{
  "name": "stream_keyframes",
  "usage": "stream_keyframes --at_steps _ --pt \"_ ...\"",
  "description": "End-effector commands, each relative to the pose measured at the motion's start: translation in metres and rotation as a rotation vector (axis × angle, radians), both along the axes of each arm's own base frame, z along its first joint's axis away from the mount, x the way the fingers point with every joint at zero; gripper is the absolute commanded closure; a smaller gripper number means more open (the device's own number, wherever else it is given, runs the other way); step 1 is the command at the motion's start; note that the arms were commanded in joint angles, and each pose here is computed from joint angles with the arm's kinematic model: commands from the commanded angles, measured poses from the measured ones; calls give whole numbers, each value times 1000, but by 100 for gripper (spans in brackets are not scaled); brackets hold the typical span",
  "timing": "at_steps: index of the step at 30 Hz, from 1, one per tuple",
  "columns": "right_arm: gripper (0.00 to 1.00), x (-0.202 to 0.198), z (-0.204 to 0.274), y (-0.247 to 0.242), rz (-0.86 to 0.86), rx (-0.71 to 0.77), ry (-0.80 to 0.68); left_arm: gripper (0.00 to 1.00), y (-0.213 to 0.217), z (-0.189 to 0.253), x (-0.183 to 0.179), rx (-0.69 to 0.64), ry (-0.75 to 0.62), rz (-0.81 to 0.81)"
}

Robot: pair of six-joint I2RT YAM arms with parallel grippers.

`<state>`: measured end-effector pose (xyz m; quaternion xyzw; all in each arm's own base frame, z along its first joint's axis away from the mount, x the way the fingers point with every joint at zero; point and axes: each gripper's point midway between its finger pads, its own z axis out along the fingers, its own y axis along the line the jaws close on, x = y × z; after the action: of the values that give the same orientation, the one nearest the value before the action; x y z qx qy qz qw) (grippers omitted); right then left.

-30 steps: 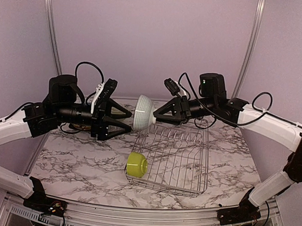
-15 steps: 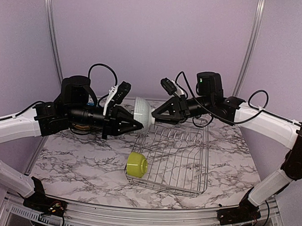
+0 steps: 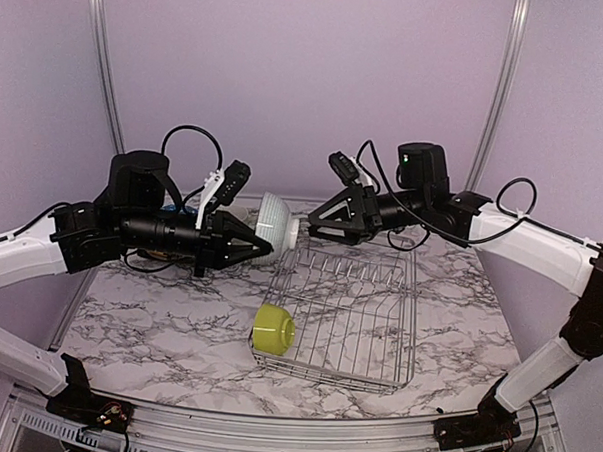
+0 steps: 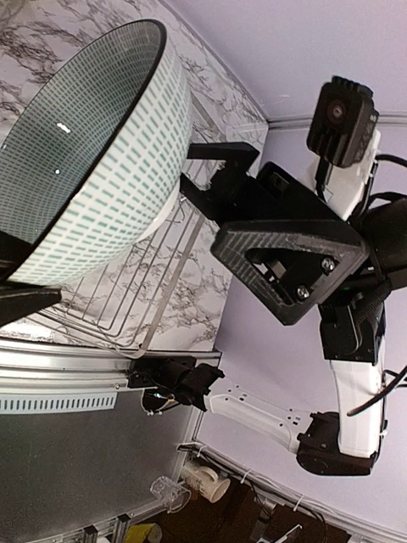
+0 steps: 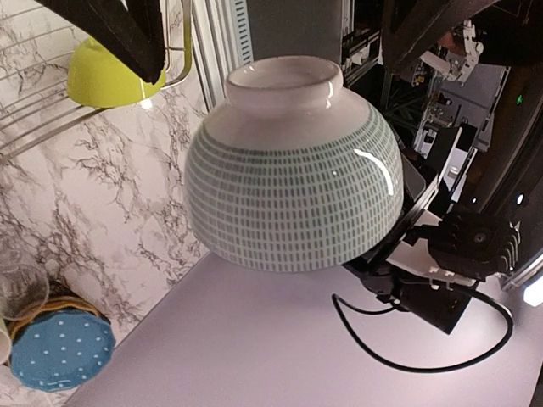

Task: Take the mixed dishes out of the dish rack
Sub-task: Place the bowl at the center of the board.

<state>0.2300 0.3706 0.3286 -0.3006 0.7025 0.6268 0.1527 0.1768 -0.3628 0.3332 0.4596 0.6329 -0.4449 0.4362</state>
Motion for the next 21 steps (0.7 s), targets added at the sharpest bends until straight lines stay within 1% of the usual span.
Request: stream_keyframes --at_steps 1,3,7,11,17,21 --pt "12 14 0 -15 -87 -38 -45 100 31 8 19 45 18 195" --pt "10 16 -8 -18 -107 -70 -50 100 47 -6 35 115 63 328" --pt "10 18 -20 -22 -130 -123 -44 100 71 -29 48 219 154 491" --pt "10 22 -29 -26 -157 -176 -70 100 84 -59 52 362 227 563" --pt "10 23 -29 -30 -173 -209 -90 100 105 -109 65 609 280 693" --pt "10 23 -27 -32 -185 -211 -99 100 105 -141 69 730 307 702"
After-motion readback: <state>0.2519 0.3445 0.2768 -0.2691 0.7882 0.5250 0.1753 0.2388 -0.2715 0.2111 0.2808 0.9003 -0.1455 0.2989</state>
